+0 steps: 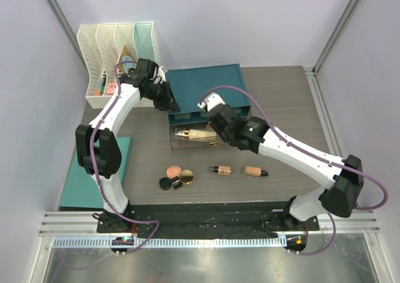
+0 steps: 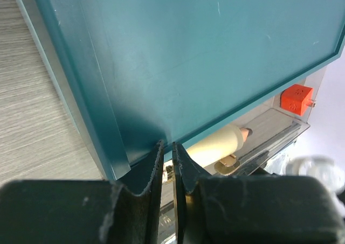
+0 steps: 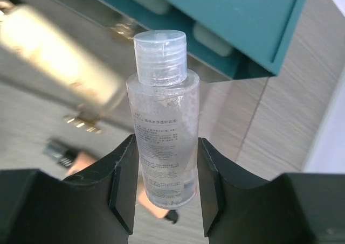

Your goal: Organize the makeup

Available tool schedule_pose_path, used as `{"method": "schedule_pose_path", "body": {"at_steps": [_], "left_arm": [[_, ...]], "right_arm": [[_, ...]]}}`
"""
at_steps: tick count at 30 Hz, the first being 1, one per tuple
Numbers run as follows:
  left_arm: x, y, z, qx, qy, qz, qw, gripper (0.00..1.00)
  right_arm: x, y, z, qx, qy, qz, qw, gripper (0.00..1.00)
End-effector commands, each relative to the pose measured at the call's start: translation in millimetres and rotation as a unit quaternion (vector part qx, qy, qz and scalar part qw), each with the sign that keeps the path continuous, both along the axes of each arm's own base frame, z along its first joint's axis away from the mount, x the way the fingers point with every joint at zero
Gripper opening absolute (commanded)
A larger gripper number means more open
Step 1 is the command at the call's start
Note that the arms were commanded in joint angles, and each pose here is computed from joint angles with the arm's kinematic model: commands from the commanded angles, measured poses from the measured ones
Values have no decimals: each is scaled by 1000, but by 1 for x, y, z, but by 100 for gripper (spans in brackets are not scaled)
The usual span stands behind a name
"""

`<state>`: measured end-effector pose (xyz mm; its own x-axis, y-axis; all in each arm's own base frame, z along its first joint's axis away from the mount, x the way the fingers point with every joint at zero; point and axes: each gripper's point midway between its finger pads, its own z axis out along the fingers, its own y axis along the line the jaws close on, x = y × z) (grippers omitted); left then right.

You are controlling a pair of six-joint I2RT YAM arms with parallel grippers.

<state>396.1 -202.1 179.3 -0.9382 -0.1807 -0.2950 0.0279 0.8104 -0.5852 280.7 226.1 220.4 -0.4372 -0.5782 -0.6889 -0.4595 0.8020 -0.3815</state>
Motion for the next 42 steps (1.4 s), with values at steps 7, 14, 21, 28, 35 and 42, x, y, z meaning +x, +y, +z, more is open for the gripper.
{"method": "schedule_pose_path", "body": {"at_steps": [7, 14, 21, 28, 35, 42], "left_arm": [[-17, 11, -48, 47, 77, -5, 996, 14], [-16, 12, -50, 49, 81, -6, 996, 14], [-15, 10, -51, 47, 85, -8, 995, 14], [-16, 10, -52, 44, 84, -7, 995, 15], [-15, 9, -55, 42, 85, -7, 996, 15], [-15, 9, -57, 43, 86, -4, 995, 15]], "right_arm": [[64, 3, 6, -58, -33, -1, 998, 9], [68, 6, -6, -59, -19, -7, 998, 64], [68, 1, 14, -36, -39, -22, 998, 73], [17, 8, 26, 75, 10, 44, 996, 73], [-52, 6, -25, 109, 129, 128, 977, 71], [-75, 0, -60, 105, 182, 127, 969, 69]]}}
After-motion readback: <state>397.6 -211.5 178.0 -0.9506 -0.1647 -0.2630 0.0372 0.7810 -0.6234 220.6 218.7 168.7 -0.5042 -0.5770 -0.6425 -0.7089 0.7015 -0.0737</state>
